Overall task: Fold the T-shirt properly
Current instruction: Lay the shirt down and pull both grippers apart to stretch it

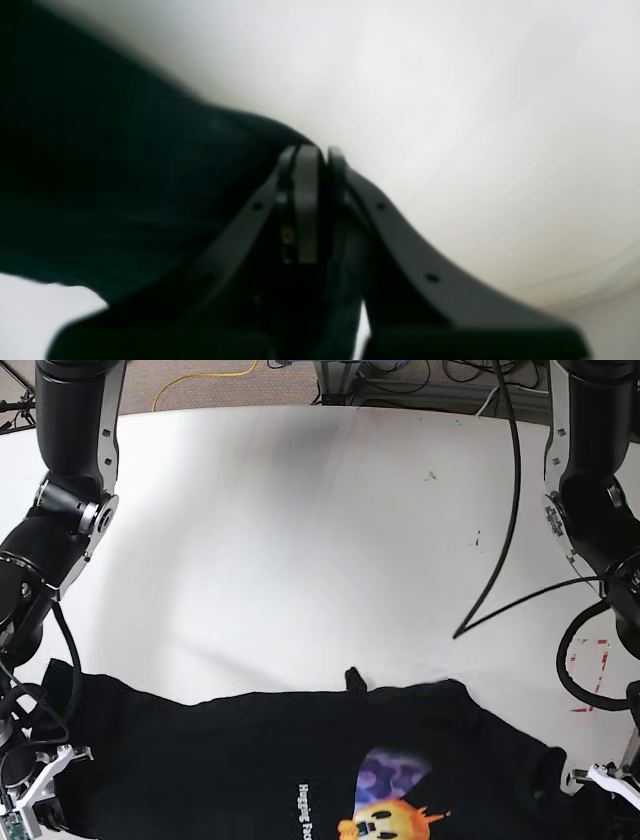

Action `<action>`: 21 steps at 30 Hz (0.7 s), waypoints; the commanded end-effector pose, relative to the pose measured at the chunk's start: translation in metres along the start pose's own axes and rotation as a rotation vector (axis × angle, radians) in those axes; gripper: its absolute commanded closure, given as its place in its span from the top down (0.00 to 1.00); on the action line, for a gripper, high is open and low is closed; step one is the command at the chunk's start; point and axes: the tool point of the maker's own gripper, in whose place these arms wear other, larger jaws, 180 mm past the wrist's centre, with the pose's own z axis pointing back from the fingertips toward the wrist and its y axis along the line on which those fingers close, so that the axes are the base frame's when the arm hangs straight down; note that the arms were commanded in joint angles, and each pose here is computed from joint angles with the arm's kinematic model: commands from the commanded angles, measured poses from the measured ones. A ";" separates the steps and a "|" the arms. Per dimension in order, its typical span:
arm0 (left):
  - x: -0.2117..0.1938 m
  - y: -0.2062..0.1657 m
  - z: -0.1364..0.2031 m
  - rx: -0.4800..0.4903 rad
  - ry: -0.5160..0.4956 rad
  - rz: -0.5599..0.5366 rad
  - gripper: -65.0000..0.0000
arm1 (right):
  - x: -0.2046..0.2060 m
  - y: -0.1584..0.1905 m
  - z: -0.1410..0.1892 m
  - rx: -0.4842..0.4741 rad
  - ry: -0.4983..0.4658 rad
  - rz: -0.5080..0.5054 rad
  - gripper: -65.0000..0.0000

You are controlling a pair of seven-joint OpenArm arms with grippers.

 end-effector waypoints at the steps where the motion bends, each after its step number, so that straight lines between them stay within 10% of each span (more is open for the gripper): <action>1: 0.030 0.012 0.002 0.029 -0.073 0.004 0.01 | 0.019 -0.017 -0.001 -0.018 -0.046 0.002 0.02; 21: 0.010 0.002 -0.001 0.000 -0.029 0.008 0.01 | 0.014 -0.012 0.007 -0.027 -0.047 0.030 0.02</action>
